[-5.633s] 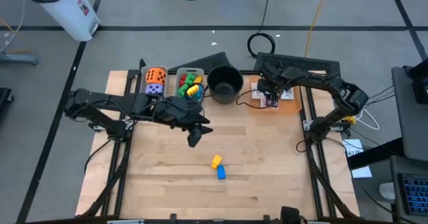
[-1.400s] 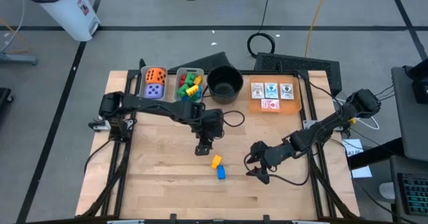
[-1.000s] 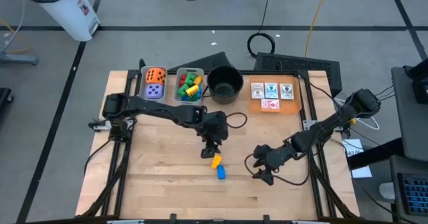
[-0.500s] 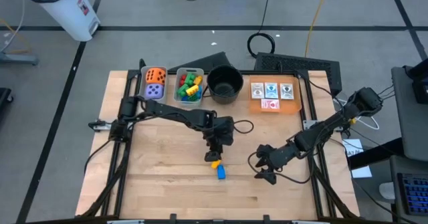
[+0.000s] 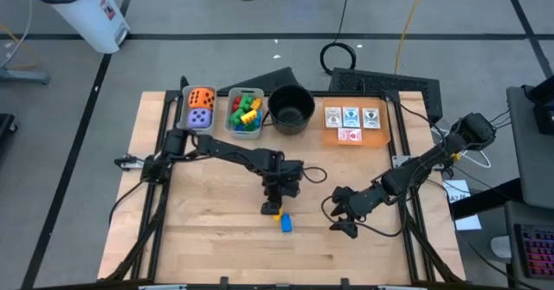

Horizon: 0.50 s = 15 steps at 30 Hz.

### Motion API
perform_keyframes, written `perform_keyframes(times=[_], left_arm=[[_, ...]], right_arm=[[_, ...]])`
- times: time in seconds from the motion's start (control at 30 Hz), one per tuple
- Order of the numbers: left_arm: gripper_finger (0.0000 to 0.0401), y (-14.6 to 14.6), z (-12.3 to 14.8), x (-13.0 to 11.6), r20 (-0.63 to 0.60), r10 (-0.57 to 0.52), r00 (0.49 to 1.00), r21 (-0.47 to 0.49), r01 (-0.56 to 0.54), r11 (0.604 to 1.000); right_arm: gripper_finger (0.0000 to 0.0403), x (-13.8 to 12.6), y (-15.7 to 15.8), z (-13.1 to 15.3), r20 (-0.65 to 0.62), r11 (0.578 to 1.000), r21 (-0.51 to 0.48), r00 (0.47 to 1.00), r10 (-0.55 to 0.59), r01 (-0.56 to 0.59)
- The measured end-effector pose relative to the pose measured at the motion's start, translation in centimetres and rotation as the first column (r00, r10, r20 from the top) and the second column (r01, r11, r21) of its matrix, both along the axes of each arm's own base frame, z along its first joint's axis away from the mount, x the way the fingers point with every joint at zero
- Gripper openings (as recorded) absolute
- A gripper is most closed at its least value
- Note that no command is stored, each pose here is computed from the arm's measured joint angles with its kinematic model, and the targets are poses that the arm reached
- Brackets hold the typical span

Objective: Pick & Place Toys
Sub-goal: Put the yellow game piece into the right gray bin

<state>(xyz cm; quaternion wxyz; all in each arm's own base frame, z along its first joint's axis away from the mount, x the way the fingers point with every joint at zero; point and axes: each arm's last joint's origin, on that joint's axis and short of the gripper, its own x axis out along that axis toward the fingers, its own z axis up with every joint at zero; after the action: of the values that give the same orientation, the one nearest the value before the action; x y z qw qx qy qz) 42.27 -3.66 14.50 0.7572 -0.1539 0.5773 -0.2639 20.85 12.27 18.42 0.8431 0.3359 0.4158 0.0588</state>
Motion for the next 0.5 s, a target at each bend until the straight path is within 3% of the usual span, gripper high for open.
perform_keyframes(times=[0.23,0.5], left_arm=[[0.0175,-0.98,-0.57,-0.16,-0.031,-0.02,0.999,-0.003,0.02,1.0],[0.0054,-0.44,-0.37,-0.12,-0.053,0.006,0.999,-0.069,-0.01,0.998]], right_arm=[[0.0274,0.03,0.0,0.02,0.002,1.0,0.004,1.0,-0.008,0.008],[0.0274,0.06,-0.05,0.02,0.008,1.0,-0.007,1.0,-0.027,0.027]])
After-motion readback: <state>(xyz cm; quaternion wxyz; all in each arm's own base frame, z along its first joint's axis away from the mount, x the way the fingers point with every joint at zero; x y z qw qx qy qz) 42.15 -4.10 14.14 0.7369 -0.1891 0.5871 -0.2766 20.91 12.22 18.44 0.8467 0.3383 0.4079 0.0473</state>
